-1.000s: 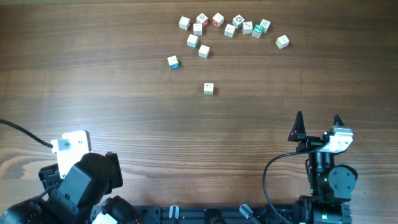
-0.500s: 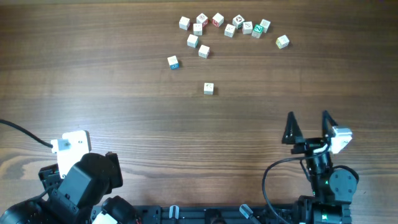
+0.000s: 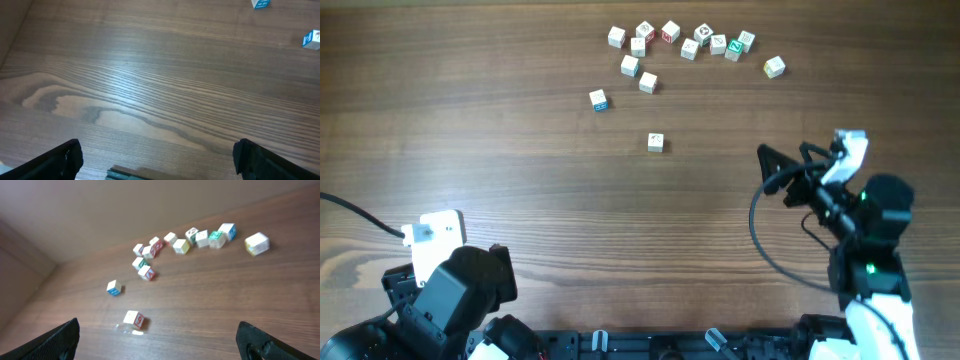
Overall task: Form a tower
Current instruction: 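Raise the right arm and swing it toward the block cluster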
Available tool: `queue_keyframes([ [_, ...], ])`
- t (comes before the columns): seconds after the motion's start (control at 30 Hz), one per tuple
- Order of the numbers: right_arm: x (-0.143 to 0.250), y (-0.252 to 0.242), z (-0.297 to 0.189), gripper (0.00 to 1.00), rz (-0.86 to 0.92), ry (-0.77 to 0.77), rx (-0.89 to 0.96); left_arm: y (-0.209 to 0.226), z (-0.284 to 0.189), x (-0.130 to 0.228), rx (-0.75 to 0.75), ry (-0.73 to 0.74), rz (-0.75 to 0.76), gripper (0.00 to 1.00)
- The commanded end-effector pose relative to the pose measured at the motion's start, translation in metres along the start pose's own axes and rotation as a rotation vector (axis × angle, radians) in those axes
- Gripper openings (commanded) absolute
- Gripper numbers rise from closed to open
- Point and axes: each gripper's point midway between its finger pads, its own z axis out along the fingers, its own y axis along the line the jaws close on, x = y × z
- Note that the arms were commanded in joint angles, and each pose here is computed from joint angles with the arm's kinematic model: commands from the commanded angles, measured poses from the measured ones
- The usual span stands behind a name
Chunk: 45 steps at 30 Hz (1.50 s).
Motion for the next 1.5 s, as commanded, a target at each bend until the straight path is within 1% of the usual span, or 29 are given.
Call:
queue_keyframes([
  [0.0, -0.02, 0.016, 0.015, 1.0, -0.007, 0.048, -0.09, 0.002, 0.0, -0.001, -0.007, -0.008, -0.021, 1.0],
  [0.13, -0.029, 0.02, 0.031, 1.0, 0.034, 0.127, -0.118, 0.002, 0.0, -0.001, -0.007, -0.008, -0.021, 1.0],
  [0.2, -0.038, 0.035, 0.039, 1.0, 0.022, 0.165, -0.144, 0.002, 0.0, -0.001, -0.007, -0.008, -0.021, 1.0],
  [0.33, -0.058, 0.075, 0.042, 1.0, -0.042, 0.161, -0.224, 0.002, 0.0, -0.001, -0.007, -0.008, -0.021, 1.0],
  [0.4, -0.06, 0.086, 0.043, 1.0, -0.051, 0.164, -0.247, 0.002, 0.0, -0.001, -0.007, -0.008, -0.021, 1.0],
  [0.57, -0.039, 0.076, 0.064, 1.0, 0.17, 0.268, -0.23, 0.002, 0.0, -0.001, -0.007, -0.008, -0.021, 1.0],
  [0.63, -0.036, 0.084, 0.067, 1.0, 0.226, 0.297, -0.288, 0.002, 0.0, -0.001, -0.007, -0.008, -0.021, 1.0],
  [0.7, -0.041, 0.097, 0.064, 1.0, 0.212, 0.29, -0.351, 0.002, 0.0, -0.001, -0.007, -0.008, -0.021, 1.0],
  [0.83, -0.042, 0.099, 0.064, 1.0, 0.207, 0.287, -0.362, 0.002, 0.0, -0.001, -0.007, -0.008, -0.021, 1.0],
  [0.97, -0.041, 0.099, 0.064, 1.0, 0.134, 0.275, -0.37, 0.002, 0.0, -0.001, -0.007, -0.008, -0.021, 1.0],
  [1.1, -0.043, 0.095, 0.066, 1.0, 0.128, 0.261, -0.344, 0.002, 0.0, -0.001, -0.007, -0.008, -0.021, 1.0],
  [1.3, -0.038, 0.084, 0.07, 1.0, 0.043, 0.257, -0.296, 0.002, 0.0, -0.001, -0.007, -0.008, -0.021, 1.0],
  [1.47, -0.049, 0.085, 0.069, 1.0, -0.014, 0.247, -0.275, 0.002, 0.0, -0.001, -0.007, -0.008, -0.021, 1.0],
])
